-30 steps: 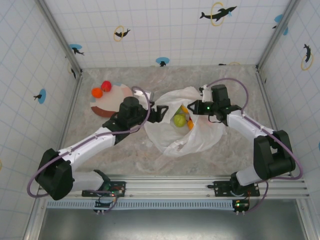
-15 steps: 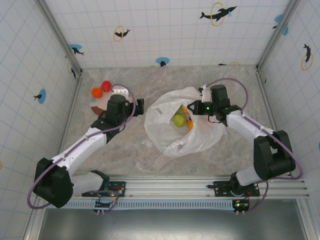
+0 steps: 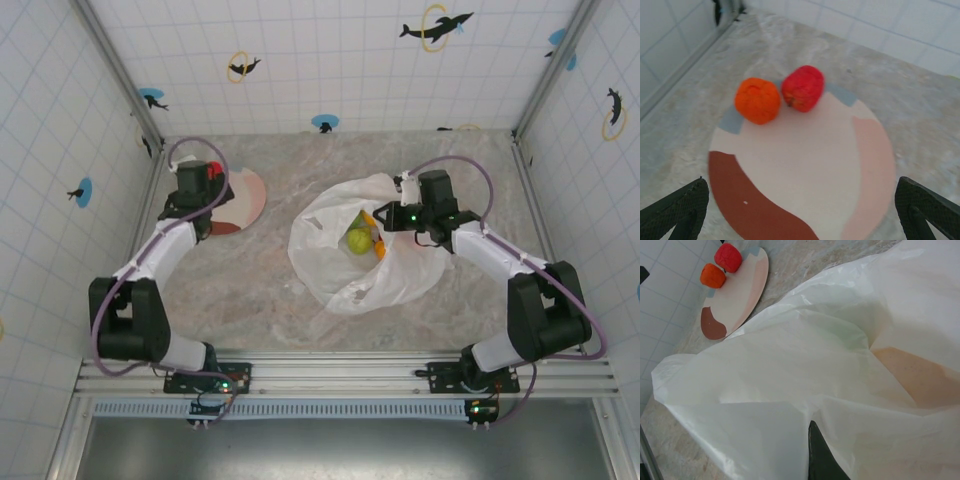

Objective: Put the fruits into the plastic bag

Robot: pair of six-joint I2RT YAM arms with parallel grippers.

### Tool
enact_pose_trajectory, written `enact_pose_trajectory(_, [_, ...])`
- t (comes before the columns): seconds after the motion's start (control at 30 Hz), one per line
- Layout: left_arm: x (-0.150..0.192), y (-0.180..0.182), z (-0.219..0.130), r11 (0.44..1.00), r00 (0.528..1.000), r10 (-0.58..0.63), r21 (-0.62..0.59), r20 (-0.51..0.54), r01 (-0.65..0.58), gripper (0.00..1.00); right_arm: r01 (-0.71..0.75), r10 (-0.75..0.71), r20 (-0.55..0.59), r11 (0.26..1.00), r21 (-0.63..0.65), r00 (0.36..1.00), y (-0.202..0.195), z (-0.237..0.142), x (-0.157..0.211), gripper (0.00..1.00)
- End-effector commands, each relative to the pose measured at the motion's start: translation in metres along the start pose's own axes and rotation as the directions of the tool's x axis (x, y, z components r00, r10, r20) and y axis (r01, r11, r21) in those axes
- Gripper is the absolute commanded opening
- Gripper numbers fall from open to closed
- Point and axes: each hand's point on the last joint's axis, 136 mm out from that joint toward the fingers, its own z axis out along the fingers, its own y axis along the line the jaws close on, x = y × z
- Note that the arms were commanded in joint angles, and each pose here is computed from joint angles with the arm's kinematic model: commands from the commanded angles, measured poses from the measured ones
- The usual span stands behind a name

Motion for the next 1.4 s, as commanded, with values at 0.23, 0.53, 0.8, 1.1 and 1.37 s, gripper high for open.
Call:
enact_pose_trajectory(0.23, [-0.014, 0.036, 0.073, 0.994, 0.992, -0.040, -0.108, -0.118, 0.027, 0.97, 0.037, -0.035, 0.044, 0.999, -0.038, 0.998, 0.013, -0.008, -0.014, 0.00])
enact_pose_trajectory(0.53, [-0.015, 0.047, 0.121, 0.989, 0.978, -0.068, -0.142, -0.197, 0.040, 0.94, 0.030, -0.029, 0.045, 0.999, -0.024, 0.999, 0.011, -0.011, -0.015, 0.00])
enact_pose_trajectory(0.8, [-0.014, 0.053, 0.146, 0.990, 0.969, -0.078, -0.135, -0.236, 0.047, 0.92, 0.025, -0.024, 0.045, 0.999, -0.025, 0.999, 0.012, -0.011, -0.016, 0.00])
enact_pose_trajectory(1.1, [-0.002, 0.057, 0.167, 0.989, 0.957, -0.074, -0.143, -0.279, 0.034, 0.90, 0.021, -0.020, 0.040, 0.999, -0.029, 0.999, 0.012, -0.011, -0.014, 0.00])
enact_pose_trajectory(1.37, [0.004, 0.056, 0.183, 0.991, 0.948, -0.064, -0.129, -0.311, 0.025, 0.85, 0.018, -0.018, 0.035, 1.000, -0.023, 0.999, 0.011, -0.012, -0.012, 0.00])
